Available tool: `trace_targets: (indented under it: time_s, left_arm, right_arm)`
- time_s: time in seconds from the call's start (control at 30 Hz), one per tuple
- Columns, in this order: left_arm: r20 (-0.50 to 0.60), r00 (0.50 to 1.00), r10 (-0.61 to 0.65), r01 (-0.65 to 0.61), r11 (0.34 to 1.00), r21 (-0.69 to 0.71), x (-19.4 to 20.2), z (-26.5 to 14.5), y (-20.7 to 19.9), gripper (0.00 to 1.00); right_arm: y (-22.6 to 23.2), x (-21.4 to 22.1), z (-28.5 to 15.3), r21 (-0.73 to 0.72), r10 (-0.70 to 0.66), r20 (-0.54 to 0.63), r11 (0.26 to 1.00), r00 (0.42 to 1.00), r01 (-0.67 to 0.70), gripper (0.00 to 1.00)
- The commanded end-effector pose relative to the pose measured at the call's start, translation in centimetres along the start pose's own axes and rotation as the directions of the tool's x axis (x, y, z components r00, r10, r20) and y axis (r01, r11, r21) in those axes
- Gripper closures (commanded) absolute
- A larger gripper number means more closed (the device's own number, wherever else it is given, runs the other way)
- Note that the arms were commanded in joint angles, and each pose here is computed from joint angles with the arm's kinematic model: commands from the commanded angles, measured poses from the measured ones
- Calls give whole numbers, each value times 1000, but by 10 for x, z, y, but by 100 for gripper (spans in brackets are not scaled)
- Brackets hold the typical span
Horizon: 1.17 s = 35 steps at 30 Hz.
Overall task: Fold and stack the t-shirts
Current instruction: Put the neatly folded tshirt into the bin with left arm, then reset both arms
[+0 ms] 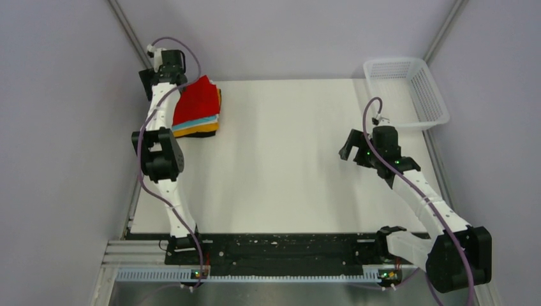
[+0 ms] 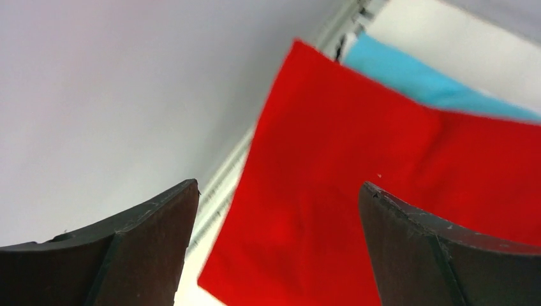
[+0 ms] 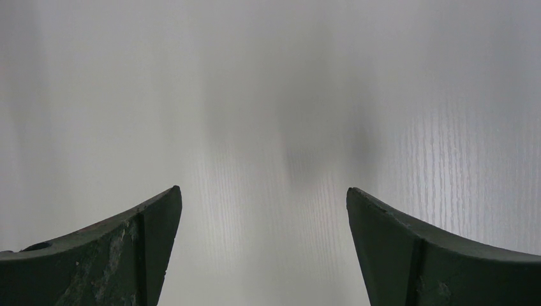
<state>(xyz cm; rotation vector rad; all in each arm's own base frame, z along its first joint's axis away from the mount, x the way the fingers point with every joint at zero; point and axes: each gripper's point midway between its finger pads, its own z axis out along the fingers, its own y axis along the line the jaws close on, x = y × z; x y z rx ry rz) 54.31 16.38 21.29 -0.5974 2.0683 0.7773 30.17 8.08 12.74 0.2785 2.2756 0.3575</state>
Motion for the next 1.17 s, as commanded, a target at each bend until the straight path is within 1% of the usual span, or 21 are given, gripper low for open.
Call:
trace_targets:
  time_s: [0.0,0.07,0.13,0.17,0.23,0.27,0.33,0.37,0.43,0.47,0.53,0.6,0.67,0.77,0.83,0.97,1.13]
  left_arm:
    - [-3,977,-214,211,960,182,-19,-66,2,1]
    - [7,960,-278,267,928,260,-17,-93,-2,1]
    - [10,946,-323,296,876,380,-12,-123,-10,1]
    - [-1,938,-348,314,844,434,-6,-139,-13,1]
    - [-38,915,-402,363,778,512,10,-167,-13,1]
    - [-58,909,-413,373,742,556,24,-185,-21,1]
    - [-76,895,-440,393,695,602,56,-209,-26,1]
    - [-103,908,-406,380,694,611,95,-216,-36,1]
    - [-117,916,-384,367,681,634,139,-234,-40,1]
    - [-128,918,-376,370,694,618,162,-236,-38,1]
    - [-182,919,-350,386,698,603,204,-242,-33,1]
    - [-217,920,-325,389,706,592,239,-244,-25,1]
    - [-241,916,-322,401,704,586,261,-246,-18,1]
    - [-235,905,-354,423,690,588,268,-250,-7,1]
    - [-211,905,-370,421,700,577,265,-248,0,1]
    - [-162,919,-361,386,732,561,257,-245,9,1]
    - [-137,928,-347,364,757,542,249,-243,11,1]
  right_arm:
    - [6,-22,-5,-7,-6,62,1000,998,7,1]
    - [4,-21,-5,-7,-9,65,1000,998,9,1]
    - [4,-20,-6,-10,-9,70,1000,997,10,1]
    - [0,-20,-6,11,-9,82,1000,997,8,1]
    - [-4,-20,-8,21,-2,104,1000,995,0,1]
    - [-6,-21,-10,30,4,117,1000,993,-7,1]
    - [-12,-21,-14,51,9,149,999,989,-17,1]
    - [-17,-20,-16,69,8,164,997,986,-20,1]
    - [-26,-20,-21,102,11,193,994,981,-31,1]
    - [-30,-19,-23,119,15,208,992,978,-40,1]
    - [-34,-14,-24,116,28,232,992,972,-56,1]
    - [-38,-8,-24,110,40,252,991,967,-70,1]
    - [-46,-3,-23,125,52,279,988,959,-90,1]
    - [-57,-2,-24,175,57,302,978,952,-114,1]
    - [-59,-3,-23,189,56,305,975,951,-118,1]
    - [-61,-2,-20,203,54,291,972,955,-117,1]
    - [-67,-4,-19,239,48,290,963,956,-121,1]
